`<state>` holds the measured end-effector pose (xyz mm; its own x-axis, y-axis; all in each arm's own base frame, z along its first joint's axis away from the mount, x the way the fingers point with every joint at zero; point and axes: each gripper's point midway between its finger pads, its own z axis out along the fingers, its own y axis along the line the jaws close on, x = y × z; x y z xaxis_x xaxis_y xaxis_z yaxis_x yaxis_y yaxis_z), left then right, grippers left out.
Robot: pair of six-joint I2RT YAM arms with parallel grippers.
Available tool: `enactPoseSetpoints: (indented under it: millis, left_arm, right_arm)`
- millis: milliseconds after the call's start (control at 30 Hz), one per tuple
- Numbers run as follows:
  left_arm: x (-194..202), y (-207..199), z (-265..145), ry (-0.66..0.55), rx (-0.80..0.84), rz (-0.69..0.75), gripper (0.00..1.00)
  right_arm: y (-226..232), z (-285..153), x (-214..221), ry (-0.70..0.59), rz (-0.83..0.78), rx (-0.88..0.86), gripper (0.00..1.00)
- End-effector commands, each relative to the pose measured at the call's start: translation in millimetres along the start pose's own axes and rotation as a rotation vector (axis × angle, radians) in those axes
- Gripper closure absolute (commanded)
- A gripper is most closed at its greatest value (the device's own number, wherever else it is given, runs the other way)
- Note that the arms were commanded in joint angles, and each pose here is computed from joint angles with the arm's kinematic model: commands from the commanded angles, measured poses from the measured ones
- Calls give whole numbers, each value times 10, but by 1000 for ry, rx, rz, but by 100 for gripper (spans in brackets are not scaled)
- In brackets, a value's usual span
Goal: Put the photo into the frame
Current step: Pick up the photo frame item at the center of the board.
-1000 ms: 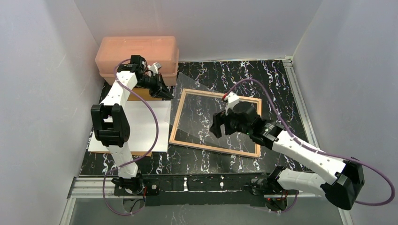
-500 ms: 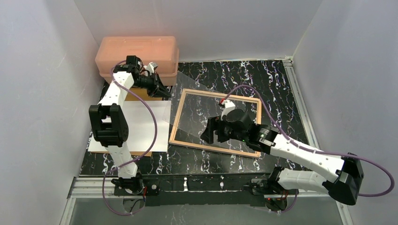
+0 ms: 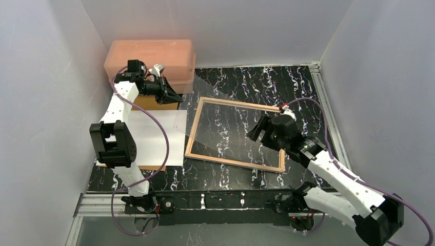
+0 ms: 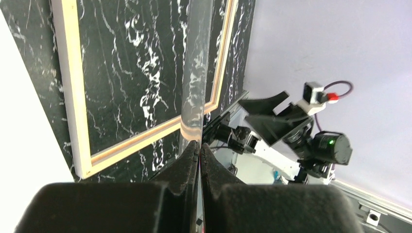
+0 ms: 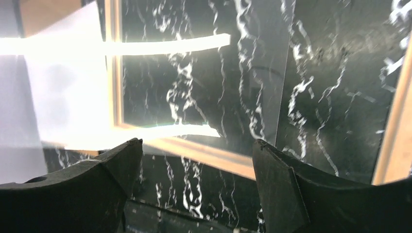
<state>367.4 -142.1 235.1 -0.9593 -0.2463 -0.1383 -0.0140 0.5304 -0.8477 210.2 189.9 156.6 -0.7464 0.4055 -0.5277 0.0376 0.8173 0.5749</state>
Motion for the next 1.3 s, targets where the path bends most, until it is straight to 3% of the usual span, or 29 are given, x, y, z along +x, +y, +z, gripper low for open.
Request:
enactPoseSetpoints:
  millis: [0, 167, 367, 433, 533, 600, 700, 800, 1100, 1267]
  left_arm:
    - [220, 39, -19, 54, 38, -31, 100]
    - [138, -102, -136, 8, 31, 90, 100]
    - [145, -196, -230, -23, 38, 81, 100]
    - [126, -188, -221, -34, 44, 90, 100]
    - [59, -218, -202, -57, 65, 103, 100]
    - [1, -253, -197, -79, 78, 101, 100]
    - [-63, -260, -187, -98, 77, 93, 100]
    - [-75, -233, -172, -97, 71, 83, 100]
    - [20, -184, -169, -88, 62, 73, 100]
    - [40, -164, -174, -83, 54, 67, 100]
  right_arm:
    - [-123, 117, -274, -33, -37, 98, 9]
    - [-139, 444, -187, 62, 18, -11, 9]
    - [411, 312, -397, -48, -120, -193, 9]
    - [514, 289, -311, 8, -20, -229, 10]
    - [657, 311, 76, 182, 329, -347, 12]
    - [758, 296, 227, 226, 484, -402, 13]
    - [1076, 205, 401, 272, 567, -481, 12]
    - [1301, 171, 700, 320, 545, -432, 11]
    - [1513, 247, 830, 59, 693, -455, 8]
    - [1624, 401, 906, 51, 769, -482, 8]
